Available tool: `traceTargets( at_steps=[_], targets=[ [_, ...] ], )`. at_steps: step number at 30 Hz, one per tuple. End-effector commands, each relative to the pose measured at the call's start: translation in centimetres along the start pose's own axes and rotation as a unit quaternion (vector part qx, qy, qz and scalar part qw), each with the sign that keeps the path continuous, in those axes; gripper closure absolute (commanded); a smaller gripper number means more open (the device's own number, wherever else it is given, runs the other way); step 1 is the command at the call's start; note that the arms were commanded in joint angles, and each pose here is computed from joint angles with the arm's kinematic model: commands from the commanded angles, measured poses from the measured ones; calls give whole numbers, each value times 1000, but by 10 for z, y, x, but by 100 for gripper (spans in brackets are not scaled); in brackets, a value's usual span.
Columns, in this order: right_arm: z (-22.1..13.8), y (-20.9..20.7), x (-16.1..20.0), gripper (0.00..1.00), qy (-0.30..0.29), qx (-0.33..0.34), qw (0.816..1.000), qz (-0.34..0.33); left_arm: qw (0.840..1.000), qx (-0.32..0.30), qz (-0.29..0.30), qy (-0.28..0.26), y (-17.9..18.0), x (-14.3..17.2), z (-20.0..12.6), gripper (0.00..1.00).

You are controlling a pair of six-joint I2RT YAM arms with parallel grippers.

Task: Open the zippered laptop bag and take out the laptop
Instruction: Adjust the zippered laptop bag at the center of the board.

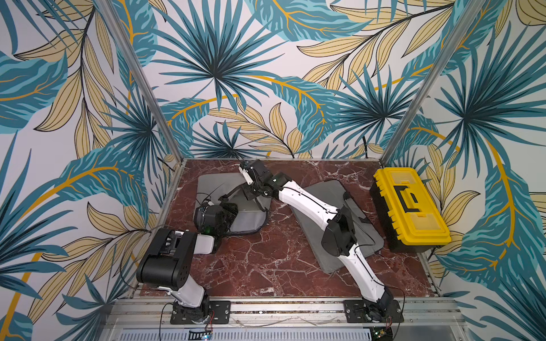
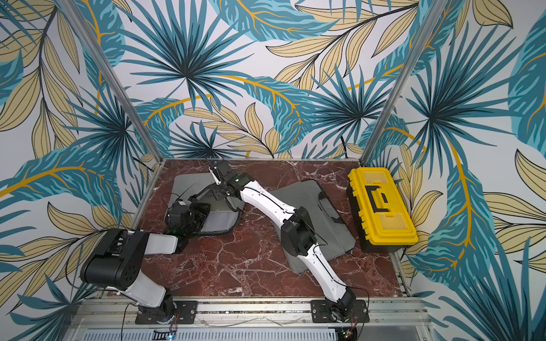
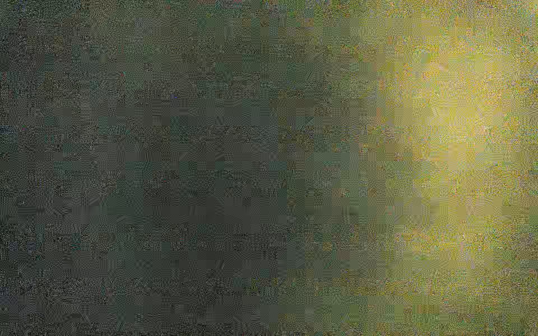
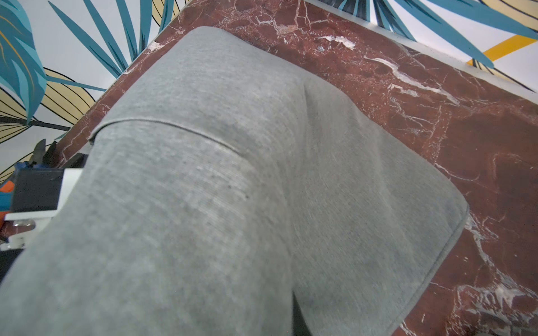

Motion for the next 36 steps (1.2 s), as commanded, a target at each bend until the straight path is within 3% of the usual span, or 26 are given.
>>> traceTargets(
  at_steps=[1,9,16,22,32,36],
  targets=[
    [-13,22,-41,100,-77,-56,995,13,998,60,15,-2,-33,-10,12,40],
    [-7,26,-39,100,-77,-70,994,17,997,81,0,9,-34,-12,28,49],
    [-1,31,-38,100,-77,-86,993,22,995,94,-5,22,-41,-13,41,51],
    [6,16,-36,100,-73,-99,991,43,989,146,-27,26,-50,-13,51,52],
    [8,21,-32,100,-66,-120,989,46,984,170,-36,30,-62,-16,65,65],
    [11,22,-29,100,-60,-123,989,49,985,165,-47,29,-57,-16,70,75]
  ],
)
Point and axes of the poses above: each gripper's point midway between its finger pads, its own z axis out along the fingers, its own y axis along the line the jaws close on, x = y × z, the point moved 2 cm from there along -z, back along the fingers, and after that the axes turned 7 degrees about -z, right-handed, at the moved point
